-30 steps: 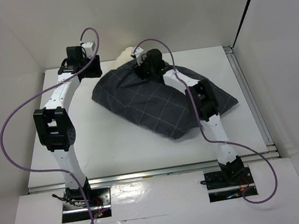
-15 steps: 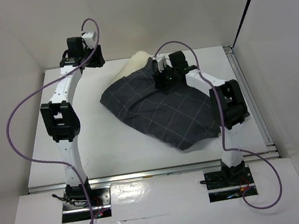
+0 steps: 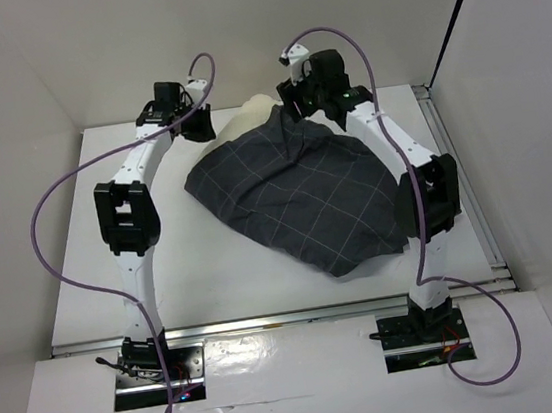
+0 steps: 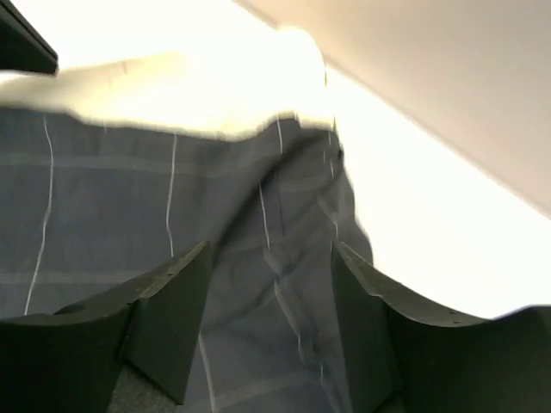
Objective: Put the pillow into the pillowcase
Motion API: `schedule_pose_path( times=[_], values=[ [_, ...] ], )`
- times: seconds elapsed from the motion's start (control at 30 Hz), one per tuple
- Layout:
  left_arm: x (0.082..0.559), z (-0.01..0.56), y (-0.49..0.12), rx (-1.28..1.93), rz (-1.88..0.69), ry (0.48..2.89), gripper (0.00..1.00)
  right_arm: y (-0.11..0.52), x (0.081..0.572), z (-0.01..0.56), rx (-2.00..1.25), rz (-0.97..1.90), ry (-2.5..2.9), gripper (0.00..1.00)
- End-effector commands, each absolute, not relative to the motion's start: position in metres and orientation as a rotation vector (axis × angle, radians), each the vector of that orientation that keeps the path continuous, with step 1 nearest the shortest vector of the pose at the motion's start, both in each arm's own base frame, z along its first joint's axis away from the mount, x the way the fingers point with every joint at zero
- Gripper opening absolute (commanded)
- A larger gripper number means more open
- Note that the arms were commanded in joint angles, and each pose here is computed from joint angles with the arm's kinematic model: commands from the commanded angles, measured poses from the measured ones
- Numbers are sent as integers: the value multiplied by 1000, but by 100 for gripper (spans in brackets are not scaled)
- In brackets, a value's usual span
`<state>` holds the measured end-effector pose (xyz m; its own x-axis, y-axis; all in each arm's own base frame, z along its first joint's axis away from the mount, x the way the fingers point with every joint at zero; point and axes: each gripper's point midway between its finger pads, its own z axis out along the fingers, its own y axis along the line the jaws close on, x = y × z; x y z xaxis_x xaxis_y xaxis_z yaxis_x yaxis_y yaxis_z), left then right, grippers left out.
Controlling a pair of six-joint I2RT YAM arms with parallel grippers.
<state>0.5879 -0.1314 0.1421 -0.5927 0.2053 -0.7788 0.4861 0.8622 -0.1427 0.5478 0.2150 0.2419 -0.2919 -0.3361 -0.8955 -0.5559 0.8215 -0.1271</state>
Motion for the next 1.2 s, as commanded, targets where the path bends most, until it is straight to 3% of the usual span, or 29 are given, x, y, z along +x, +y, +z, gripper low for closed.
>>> schedule_pose_path(
  times=[0.0,0.2,0.47,0.7,0.77,1.07,1.17],
  values=[
    [570,138,-145,608,-528,2218,16,179,510,236,-649,146,2090,64],
    [553,132,-158,676,-575,2248,12,132,481,207,-622,54,2284,54],
    [540,138,-164,716,-601,2249,12,130,461,190,-660,78,2402,46],
    [582,153,-130,532,-294,2178,12,129,441,149,-726,111,2511,39],
    [589,150,-125,504,-259,2174,12,129,439,148,-728,112,2520,39],
    [618,154,-104,443,-86,2104,4,129,429,133,-735,105,2565,19],
    [624,134,-110,502,-74,2137,4,121,432,120,-729,45,2600,18]
  ],
)
